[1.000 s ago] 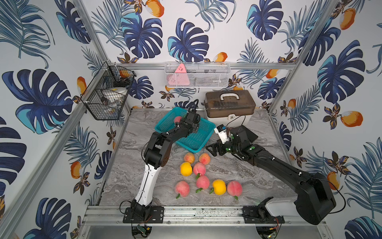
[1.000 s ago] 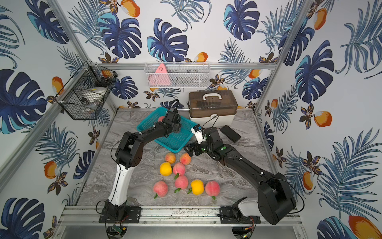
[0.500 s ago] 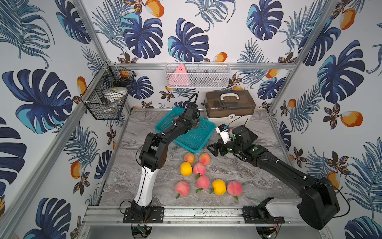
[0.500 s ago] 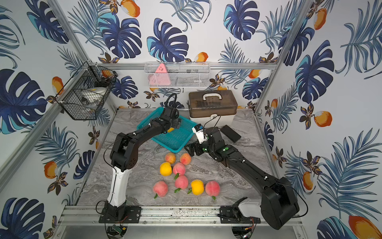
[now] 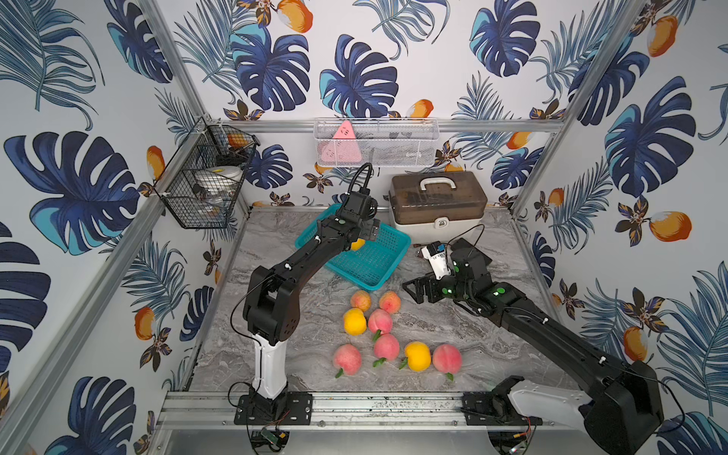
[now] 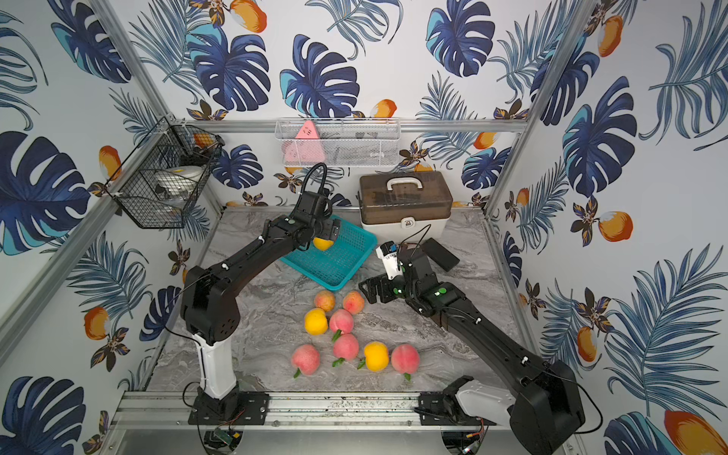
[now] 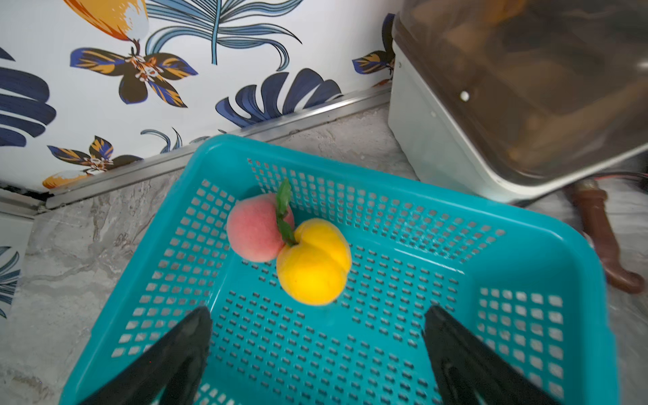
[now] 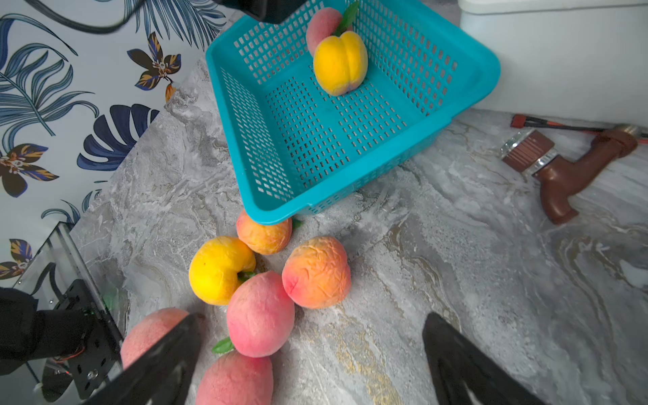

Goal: Put the peaches into the basket
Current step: Place the peach in the basket, then pick up the peach from the center of the board.

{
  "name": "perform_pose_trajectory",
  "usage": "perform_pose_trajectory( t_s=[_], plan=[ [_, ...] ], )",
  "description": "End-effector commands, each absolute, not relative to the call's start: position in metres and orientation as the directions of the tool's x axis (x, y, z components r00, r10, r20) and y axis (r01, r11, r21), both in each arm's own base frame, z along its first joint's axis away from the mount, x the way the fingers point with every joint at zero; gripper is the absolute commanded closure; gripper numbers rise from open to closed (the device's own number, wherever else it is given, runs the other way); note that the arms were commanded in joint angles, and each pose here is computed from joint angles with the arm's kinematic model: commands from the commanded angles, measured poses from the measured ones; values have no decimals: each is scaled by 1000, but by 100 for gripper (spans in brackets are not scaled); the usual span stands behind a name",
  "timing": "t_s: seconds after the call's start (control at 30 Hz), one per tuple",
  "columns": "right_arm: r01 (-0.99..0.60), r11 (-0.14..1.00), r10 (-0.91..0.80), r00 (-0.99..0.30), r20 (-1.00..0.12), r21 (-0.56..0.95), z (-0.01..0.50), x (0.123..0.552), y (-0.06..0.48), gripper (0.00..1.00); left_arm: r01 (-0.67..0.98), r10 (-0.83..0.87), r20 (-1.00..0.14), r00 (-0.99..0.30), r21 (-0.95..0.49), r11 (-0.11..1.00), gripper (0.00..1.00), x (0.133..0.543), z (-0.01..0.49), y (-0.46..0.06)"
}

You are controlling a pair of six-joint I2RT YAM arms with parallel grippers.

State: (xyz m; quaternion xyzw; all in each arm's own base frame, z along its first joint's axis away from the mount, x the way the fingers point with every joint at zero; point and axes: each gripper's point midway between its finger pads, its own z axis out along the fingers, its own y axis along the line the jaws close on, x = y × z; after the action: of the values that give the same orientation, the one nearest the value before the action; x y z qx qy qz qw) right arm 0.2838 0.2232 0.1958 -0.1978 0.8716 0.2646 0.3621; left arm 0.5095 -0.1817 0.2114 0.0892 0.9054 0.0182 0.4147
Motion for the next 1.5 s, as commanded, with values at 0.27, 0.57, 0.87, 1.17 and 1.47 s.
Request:
perform_pose_trajectory(
  t_s=[0.27,0.57,0.87,1.17,1.47],
  plan=[
    [-450,826,-144,-751,-644,340,180,235,211,0,212,162,-583,-796,-17,977,2,396,201,-179],
    [-556,765,-244,-716,-654,324,184,188,230,0,223,123,-510,-851,-140,965,2,320,198,-170],
    [-676,665,-374,-669,-642,317,179,150,252,0,211,83,-434,-897,-256,943,2,253,194,-178],
    [-765,541,-388,-596,-703,350,178,116,264,0,183,89,-330,-940,-265,947,1,207,178,-179],
    [-817,450,-435,-552,-711,359,173,99,271,0,249,213,-214,-953,-158,955,1,166,142,-198]
  ],
)
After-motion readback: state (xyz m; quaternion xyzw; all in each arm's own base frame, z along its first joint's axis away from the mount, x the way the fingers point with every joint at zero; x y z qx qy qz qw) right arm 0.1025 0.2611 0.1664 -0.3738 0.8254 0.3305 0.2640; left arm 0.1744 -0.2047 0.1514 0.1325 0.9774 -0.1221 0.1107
